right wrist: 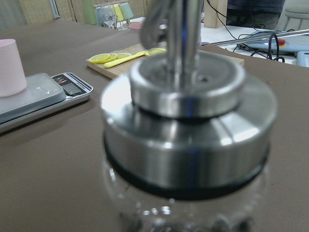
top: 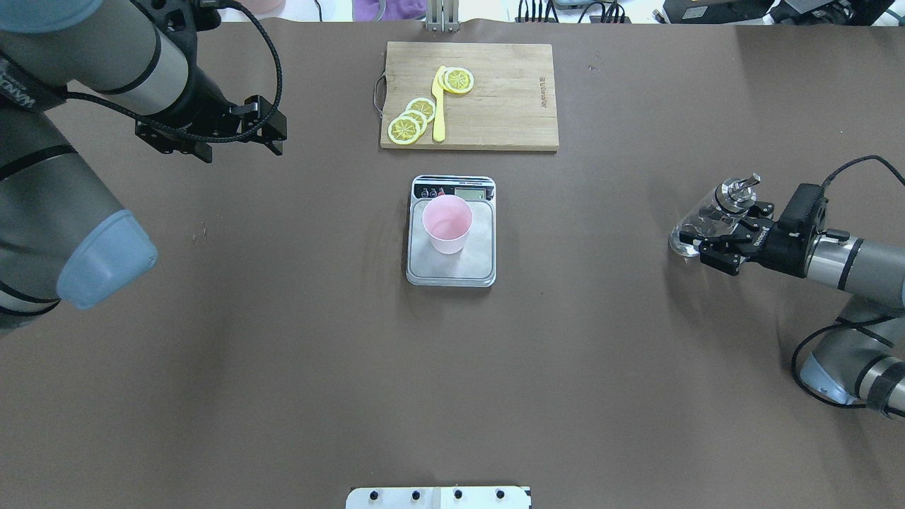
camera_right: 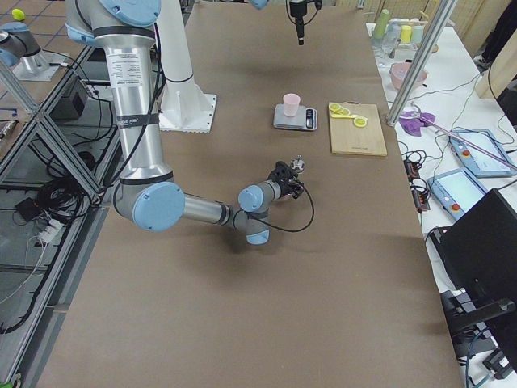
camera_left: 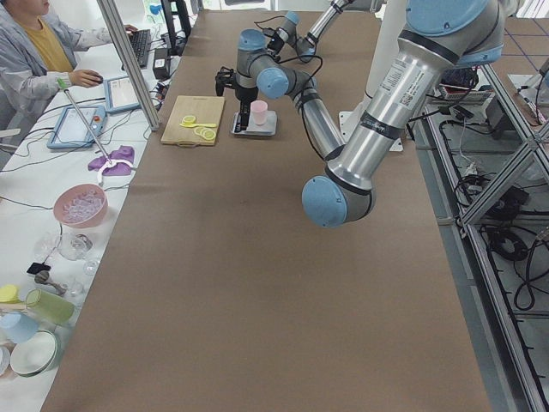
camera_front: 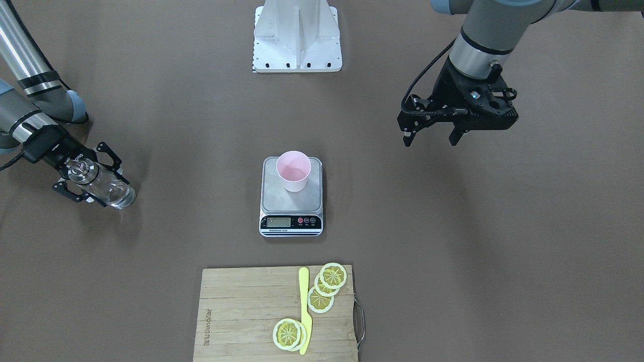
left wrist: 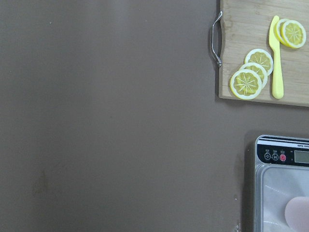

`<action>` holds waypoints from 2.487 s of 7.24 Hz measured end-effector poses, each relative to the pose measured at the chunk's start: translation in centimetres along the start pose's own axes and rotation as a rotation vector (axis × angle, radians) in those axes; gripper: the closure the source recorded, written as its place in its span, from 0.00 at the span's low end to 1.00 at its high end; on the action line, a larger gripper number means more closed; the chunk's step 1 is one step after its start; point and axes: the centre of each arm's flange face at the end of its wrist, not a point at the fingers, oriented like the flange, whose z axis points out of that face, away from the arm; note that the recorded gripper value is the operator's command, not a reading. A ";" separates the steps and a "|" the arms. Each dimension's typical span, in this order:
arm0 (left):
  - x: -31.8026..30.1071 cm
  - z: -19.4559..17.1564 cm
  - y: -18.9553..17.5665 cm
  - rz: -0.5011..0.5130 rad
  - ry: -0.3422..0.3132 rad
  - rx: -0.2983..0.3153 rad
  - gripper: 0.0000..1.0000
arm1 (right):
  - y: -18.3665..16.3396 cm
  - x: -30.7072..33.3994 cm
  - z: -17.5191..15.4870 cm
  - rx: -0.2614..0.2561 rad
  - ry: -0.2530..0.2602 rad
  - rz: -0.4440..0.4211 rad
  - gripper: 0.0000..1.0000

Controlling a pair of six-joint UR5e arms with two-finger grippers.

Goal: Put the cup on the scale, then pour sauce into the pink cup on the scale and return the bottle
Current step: 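Lift the bottle with the right gripper and carry it over the pink cup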

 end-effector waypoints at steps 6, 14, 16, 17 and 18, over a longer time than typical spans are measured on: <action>-0.8 -1.3 -0.4 -0.010 0.006 0.020 0.03 | -3.7 -1.2 4.7 0.032 0.020 -0.044 1.00; -5.2 -2.7 -2.7 -0.086 -0.044 0.043 0.03 | -17.0 -12.4 13.3 -0.215 0.041 -0.228 1.00; -7.7 -2.2 -3.5 -0.005 -0.071 0.031 0.03 | -19.5 -15.2 13.5 -0.354 0.072 -0.314 1.00; -9.3 -2.0 -3.8 0.025 -0.078 0.014 0.03 | -20.5 -16.6 13.4 -0.411 0.079 -0.340 1.00; -11.1 -1.8 -4.0 0.046 -0.085 0.001 0.03 | -21.3 -17.6 13.3 -0.457 0.083 -0.366 1.00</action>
